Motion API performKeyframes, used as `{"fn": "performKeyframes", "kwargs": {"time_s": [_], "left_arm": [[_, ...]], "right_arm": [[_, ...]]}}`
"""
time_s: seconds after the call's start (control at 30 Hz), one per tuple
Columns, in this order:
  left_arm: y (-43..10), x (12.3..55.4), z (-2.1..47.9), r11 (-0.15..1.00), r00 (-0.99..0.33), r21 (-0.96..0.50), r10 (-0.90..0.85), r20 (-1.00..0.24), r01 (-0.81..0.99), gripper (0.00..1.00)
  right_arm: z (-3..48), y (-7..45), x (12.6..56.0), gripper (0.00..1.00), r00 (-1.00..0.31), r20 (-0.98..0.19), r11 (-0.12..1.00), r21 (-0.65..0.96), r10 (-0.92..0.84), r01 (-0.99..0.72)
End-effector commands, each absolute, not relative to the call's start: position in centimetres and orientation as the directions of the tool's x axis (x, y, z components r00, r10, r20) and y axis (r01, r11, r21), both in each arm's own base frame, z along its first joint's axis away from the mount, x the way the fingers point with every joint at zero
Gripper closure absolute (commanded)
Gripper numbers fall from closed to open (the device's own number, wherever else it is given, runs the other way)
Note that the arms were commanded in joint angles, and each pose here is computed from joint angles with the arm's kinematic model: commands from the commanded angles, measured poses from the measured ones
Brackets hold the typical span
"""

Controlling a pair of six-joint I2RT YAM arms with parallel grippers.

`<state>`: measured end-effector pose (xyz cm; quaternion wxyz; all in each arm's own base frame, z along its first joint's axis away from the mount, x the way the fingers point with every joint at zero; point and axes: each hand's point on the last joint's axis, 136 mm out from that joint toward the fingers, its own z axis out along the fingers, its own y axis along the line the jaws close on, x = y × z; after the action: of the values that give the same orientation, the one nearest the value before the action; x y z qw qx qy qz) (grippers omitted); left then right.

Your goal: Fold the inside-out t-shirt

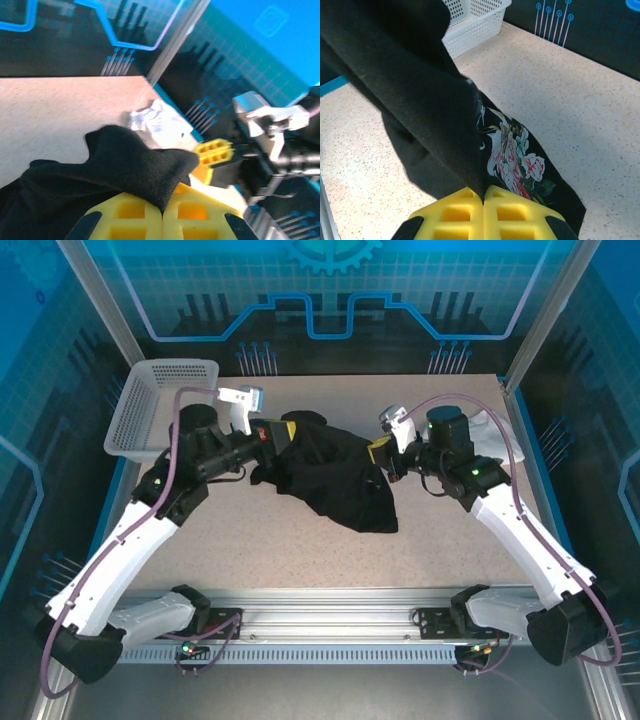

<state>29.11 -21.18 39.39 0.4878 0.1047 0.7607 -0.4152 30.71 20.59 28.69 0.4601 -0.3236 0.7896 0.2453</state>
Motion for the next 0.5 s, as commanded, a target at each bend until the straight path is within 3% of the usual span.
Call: {"fn": "performKeyframes", "kwargs": {"time_s": [0.0, 0.17, 0.23, 0.33, 0.47], "left_arm": [[-21.9, 27.5, 42.3, 0.485, -0.55, -0.611, -0.281, -0.786, 0.625, 1.0], [-19.0, 30.0, 42.9, 0.546, -0.524, -0.661, -0.409, -0.747, 0.515, 1.0], [-18.0, 30.8, 43.2, 0.578, -0.491, -0.658, -0.444, -0.75, 0.482, 1.0], [-17.9, 31.6, 43.0, 0.595, -0.487, -0.657, -0.449, -0.749, 0.463, 1.0], [-20.2, 32.4, 40.7, 0.591, -0.558, -0.665, -0.392, -0.731, 0.456, 1.0]], "right_arm": [[29.6, 20.0, 31.5, 1.0, -0.363, -0.889, 0.718, 0.058, -0.28, -0.694], [27.1, 20.2, 31.9, 1.0, -0.404, -0.84, 0.737, 0.006, -0.363, -0.675], [25.7, 19.0, 32.7, 1.0, -0.451, -0.805, 0.793, -0.04, -0.386, -0.607], [25.0, 16.9, 33.9, 1.0, -0.508, -0.781, 0.875, -0.098, -0.363, -0.474], [26.3, 17.9, 34.4, 1.0, -0.469, -0.805, 0.878, -0.126, -0.363, -0.462]]}}
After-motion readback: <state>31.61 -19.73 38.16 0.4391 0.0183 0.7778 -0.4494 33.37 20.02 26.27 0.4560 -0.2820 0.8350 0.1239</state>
